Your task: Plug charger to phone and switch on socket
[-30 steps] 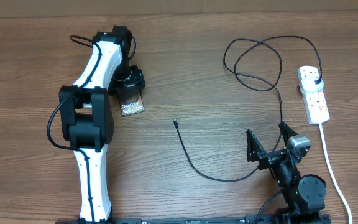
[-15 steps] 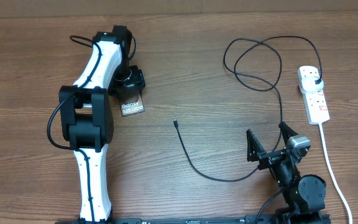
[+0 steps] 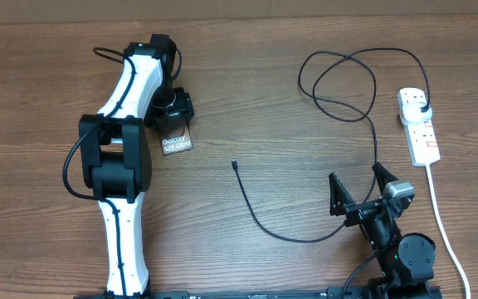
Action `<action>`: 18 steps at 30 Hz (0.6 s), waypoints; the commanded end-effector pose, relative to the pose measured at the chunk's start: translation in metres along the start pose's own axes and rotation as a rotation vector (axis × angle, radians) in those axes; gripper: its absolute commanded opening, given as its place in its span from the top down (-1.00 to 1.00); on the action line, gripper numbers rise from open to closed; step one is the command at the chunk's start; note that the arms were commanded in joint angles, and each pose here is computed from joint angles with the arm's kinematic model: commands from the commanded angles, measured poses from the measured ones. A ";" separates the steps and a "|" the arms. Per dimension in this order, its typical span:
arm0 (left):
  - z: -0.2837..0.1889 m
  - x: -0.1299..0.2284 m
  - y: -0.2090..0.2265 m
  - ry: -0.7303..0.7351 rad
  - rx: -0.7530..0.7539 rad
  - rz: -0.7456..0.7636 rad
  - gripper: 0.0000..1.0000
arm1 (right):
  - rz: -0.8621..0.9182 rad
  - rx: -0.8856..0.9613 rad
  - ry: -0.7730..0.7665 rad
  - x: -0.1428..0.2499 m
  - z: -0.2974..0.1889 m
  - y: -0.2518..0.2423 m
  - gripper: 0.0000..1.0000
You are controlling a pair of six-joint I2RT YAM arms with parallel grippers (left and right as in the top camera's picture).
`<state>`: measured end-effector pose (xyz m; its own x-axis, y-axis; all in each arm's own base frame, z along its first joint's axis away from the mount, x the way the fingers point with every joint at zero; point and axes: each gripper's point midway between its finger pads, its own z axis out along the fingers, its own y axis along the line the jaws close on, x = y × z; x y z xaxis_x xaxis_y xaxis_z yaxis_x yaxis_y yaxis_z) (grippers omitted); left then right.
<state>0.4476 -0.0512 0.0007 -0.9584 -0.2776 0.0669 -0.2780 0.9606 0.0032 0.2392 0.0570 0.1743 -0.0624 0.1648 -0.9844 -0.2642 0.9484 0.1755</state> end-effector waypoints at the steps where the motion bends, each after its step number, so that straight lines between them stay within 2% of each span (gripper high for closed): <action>1: 0.031 0.011 -0.010 0.072 0.022 0.035 -0.49 | 0.004 0.010 -0.002 0.002 0.000 -0.002 -1.00; 18: 0.031 0.011 -0.010 0.073 0.018 0.036 -0.49 | 0.004 0.010 -0.002 0.002 0.000 -0.002 -1.00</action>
<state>0.4476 -0.0512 0.0007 -0.9585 -0.2772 0.0669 -0.2777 0.9607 0.0032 0.2392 0.0570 0.1741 -0.0632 0.1651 -0.9843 -0.2640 0.9483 0.1760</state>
